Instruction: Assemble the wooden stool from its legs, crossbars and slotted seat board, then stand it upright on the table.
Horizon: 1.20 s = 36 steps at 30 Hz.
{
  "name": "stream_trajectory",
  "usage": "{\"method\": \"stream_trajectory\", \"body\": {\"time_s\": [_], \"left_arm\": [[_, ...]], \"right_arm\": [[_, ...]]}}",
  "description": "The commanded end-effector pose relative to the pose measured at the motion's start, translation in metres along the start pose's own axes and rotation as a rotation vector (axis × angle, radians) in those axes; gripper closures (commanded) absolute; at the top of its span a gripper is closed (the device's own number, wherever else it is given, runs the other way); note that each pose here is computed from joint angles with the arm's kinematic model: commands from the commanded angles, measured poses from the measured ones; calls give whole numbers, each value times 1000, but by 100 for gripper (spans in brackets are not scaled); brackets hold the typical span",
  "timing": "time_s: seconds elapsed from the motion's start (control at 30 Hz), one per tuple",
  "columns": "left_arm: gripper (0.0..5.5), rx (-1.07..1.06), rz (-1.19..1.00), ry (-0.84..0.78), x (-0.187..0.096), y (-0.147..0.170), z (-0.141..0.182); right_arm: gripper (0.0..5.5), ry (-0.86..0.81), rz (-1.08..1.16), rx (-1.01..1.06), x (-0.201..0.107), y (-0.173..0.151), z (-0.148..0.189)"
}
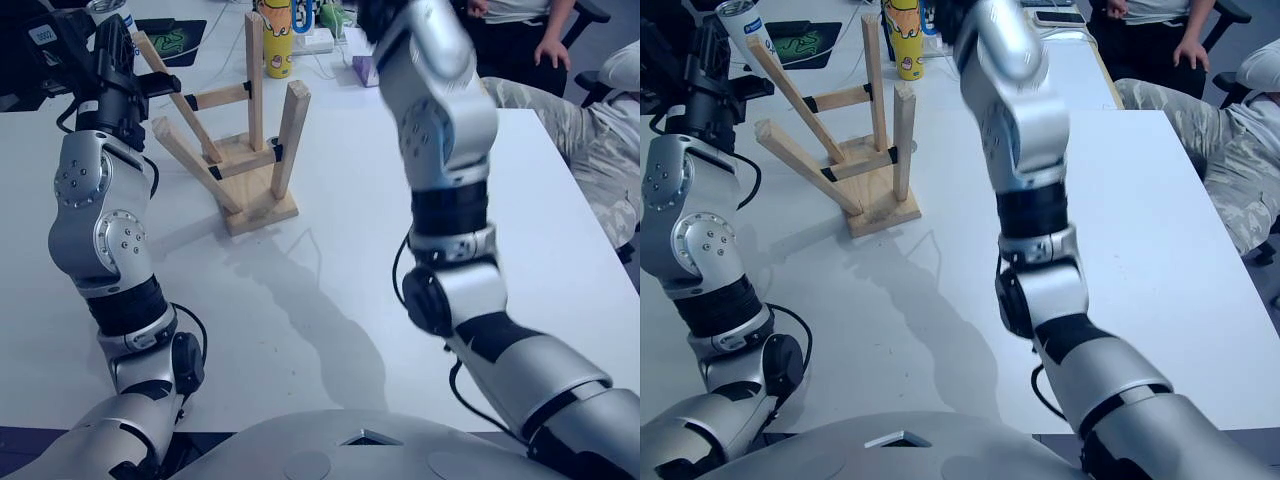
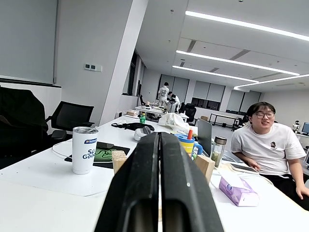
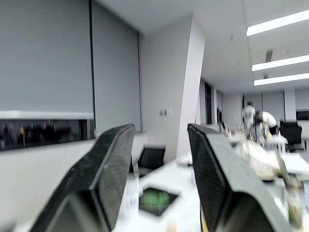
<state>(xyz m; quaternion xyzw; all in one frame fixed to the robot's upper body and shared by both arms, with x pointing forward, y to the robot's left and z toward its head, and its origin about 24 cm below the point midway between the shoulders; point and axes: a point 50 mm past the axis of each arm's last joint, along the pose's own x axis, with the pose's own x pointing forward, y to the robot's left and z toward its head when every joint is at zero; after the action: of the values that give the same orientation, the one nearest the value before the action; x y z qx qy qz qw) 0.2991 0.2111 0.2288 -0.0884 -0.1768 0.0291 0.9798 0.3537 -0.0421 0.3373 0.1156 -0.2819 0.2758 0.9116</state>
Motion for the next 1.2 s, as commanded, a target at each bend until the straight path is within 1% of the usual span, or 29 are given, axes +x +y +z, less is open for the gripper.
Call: {"method": "stream_trajectory", "body": {"time_s": [0.03,0.1,0.13,0.2,0.27,0.3,0.43,0.53,0.73,0.8,0.87,0.97,1.0,1.03,1.07,1.1,1.13,1.2], "left_arm": [[549,-17,16,-8,-1,0,-1],[549,-22,14,-7,-1,-1,-2],[549,-23,15,-7,-1,-1,-2],[549,-22,19,-4,-2,0,-3],[549,-24,19,4,-2,1,-4],[549,-25,18,9,-2,1,-5],[549,-20,1,18,1,0,-6],[549,-15,-7,23,4,0,-6],[549,-10,-27,7,11,0,-1],[549,-10,-45,-21,17,-3,8],[549,-26,-75,-79,27,-9,28],[549,-36,-125,-171,38,-20,60],[549,-36,-143,-168,41,-23,64],[549,-13,-153,-123,44,-25,57],[549,11,-153,-42,45,-23,42],[549,3,-141,63,43,-19,18],[549,6,-121,183,36,-14,-13],[549,29,-84,410,10,-4,-77]], "right_arm": [[344,260,141,-9,-1,18,-55],[344,552,205,-92,-36,16,-117],[344,677,199,-66,-56,12,-139],[344,811,181,-5,-80,7,-160],[344,829,172,12,-88,6,-163],[344,814,171,20,-87,7,-161],[344,610,167,34,-63,15,-132],[344,455,175,37,-51,20,-110],[344,213,93,117,-36,10,-67],[344,147,60,145,-34,4,-54],[344,108,27,156,-34,-5,-47],[344,116,-21,142,-38,-14,-48],[344,126,-34,143,-41,-16,-51],[344,134,-43,144,-44,-17,-54],[344,140,-50,146,-46,-17,-55],[344,146,-57,148,-50,-18,-56],[344,150,-64,152,-53,-18,-57],[344,167,-85,166,-60,-20,-60]]}}
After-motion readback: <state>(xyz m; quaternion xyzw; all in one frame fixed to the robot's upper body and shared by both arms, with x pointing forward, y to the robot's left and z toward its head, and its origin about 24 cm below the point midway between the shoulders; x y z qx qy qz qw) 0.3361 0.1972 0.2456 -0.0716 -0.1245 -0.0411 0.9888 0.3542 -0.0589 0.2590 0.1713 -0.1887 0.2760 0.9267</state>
